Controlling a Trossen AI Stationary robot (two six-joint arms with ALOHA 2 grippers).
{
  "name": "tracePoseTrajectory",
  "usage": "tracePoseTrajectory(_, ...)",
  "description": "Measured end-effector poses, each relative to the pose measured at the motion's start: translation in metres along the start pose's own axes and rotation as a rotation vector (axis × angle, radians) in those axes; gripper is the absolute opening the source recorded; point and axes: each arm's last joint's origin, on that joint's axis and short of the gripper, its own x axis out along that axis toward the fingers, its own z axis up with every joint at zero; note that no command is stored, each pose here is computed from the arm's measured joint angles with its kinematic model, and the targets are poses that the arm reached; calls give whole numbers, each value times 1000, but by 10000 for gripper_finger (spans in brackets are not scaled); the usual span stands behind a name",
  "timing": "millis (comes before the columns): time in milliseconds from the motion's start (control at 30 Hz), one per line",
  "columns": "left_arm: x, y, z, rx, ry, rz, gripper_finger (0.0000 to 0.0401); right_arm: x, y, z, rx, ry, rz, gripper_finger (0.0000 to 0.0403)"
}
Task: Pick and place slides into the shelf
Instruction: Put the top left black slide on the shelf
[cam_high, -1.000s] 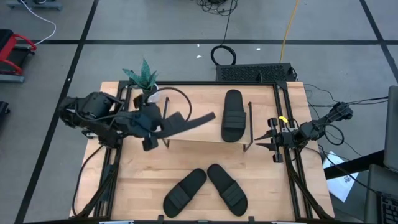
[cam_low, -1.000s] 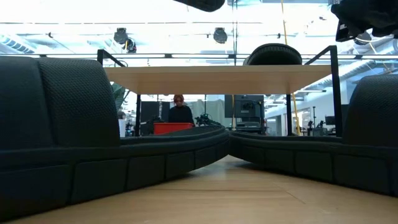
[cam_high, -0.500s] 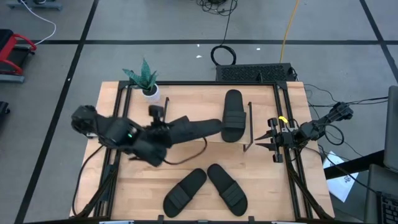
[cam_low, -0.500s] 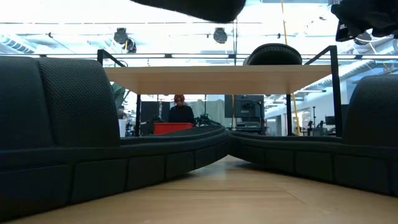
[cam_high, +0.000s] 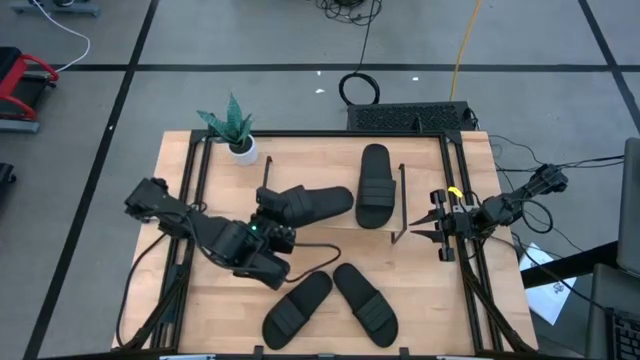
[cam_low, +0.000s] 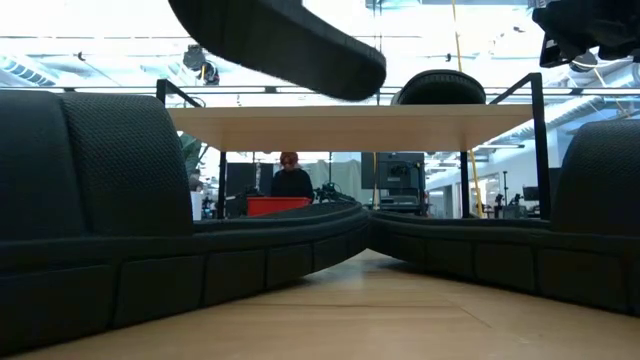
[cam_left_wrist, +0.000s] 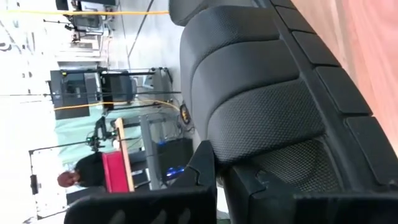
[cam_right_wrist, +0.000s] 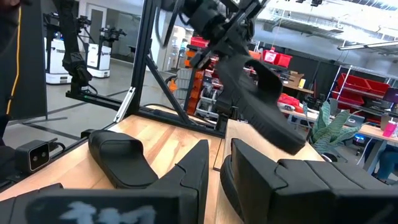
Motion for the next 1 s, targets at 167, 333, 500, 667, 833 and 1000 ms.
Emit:
tracePoseTrajectory(167, 7, -13, -3, 6, 28, 10, 0, 0, 0, 0, 0, 0, 0, 64)
tracePoseTrajectory(333, 9, -19, -4, 19, 39, -11, 0, 0, 0, 0, 0, -1, 0, 64)
tracePoseTrajectory(500, 13, -26, -4, 20, 48, -45, 0, 0, 0, 0, 1, -2, 0, 64)
tracePoseTrajectory(667, 18, -33, -5, 6, 58, -55, 0, 0, 0, 0, 1, -2, 0, 64)
tracePoseTrajectory(833, 24, -41, -5, 2, 70, -102, 1, 0, 0, 0, 4, -2, 0, 64)
tracePoseTrajectory(1000, 25, -46, -2, -3, 52, -187, 20, 0, 0, 0, 4, -2, 0, 64)
